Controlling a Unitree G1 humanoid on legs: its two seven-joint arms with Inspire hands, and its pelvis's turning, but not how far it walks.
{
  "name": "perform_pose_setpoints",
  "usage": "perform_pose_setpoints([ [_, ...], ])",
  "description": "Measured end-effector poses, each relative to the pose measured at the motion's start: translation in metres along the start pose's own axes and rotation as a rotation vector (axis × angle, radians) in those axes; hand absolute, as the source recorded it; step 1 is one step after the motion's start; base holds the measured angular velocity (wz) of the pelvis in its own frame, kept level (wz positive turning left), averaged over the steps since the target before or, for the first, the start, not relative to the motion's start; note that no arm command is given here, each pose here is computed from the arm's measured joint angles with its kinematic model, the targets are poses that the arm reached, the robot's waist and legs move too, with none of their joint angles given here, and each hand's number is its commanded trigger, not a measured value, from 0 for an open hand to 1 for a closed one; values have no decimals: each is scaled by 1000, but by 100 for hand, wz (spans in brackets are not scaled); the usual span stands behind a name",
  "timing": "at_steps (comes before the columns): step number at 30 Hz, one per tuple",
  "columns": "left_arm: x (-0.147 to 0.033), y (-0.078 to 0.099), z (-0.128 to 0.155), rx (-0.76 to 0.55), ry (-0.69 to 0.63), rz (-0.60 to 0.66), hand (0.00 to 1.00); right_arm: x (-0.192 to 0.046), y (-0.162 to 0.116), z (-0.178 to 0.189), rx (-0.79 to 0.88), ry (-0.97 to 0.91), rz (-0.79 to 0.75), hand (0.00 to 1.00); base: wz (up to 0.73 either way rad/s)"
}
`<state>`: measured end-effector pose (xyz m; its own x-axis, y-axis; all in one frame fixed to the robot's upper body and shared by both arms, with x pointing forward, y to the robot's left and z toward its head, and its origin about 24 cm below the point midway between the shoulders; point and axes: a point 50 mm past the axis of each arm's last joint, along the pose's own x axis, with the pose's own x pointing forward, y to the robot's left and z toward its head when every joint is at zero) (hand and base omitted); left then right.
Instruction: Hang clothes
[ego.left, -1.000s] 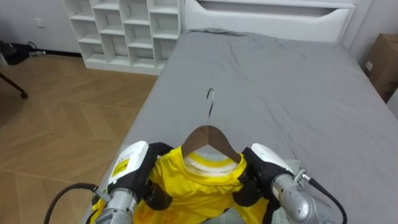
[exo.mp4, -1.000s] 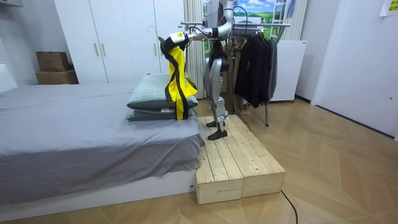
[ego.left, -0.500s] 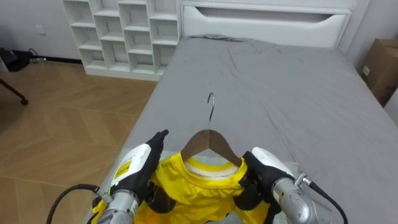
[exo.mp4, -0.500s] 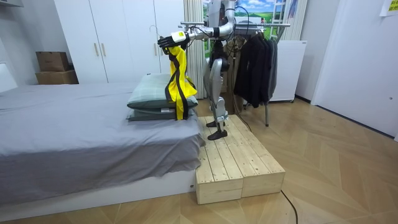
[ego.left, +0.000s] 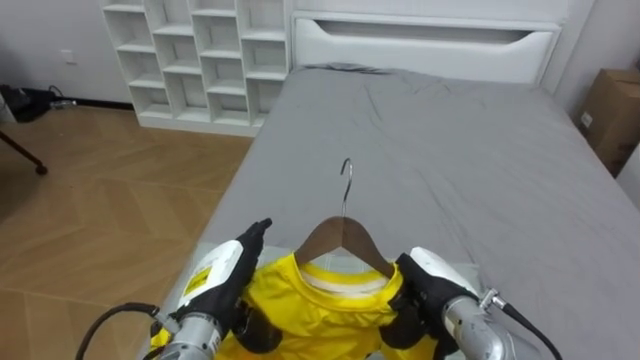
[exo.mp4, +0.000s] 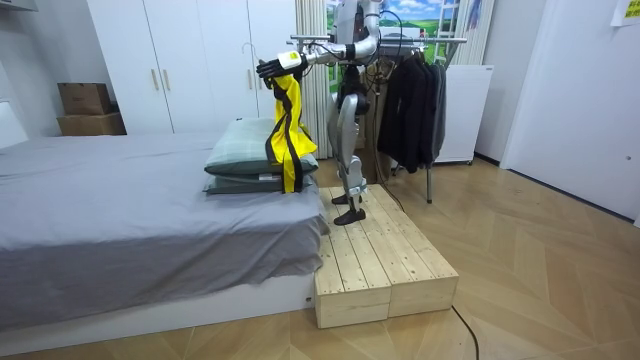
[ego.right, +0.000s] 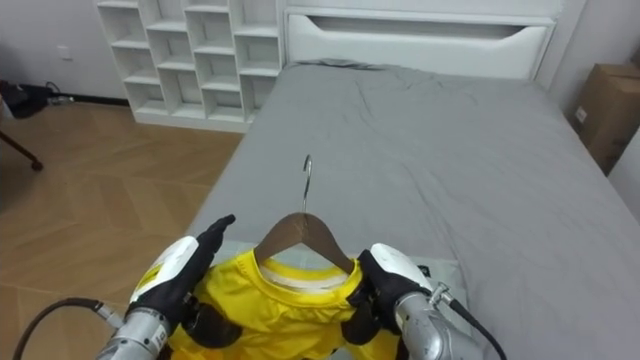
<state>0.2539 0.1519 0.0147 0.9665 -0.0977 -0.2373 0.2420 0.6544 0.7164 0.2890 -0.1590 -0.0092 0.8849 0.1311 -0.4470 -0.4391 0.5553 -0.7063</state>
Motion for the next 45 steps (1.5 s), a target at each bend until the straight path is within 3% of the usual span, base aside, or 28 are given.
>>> perform_pose_setpoints([
  [9, -9, -5, -14, -167, 12, -72, 0, -6, -1, -17, -32, 36, -2, 100, 2],
  [19, -21, 23, -49, -188, 118, -30, 0, -20, -36, -69, 117, 190, -125, 100, 0],
  [25, -30, 15, -59, -247, 145, -140, 0, -26, -51, -81, 139, 220, -184, 100, 1],
  [37, -49, 8, -113, -420, 350, -141, 0, -33, -69, -104, 187, 300, -288, 100, 1],
  [43, -66, -13, -143, -484, 503, -180, 0, -37, -76, -112, 192, 325, -317, 100, -6],
  [45, -81, -27, -162, -549, 608, -198, 0, -37, -79, -109, 187, 321, -328, 100, -14],
])
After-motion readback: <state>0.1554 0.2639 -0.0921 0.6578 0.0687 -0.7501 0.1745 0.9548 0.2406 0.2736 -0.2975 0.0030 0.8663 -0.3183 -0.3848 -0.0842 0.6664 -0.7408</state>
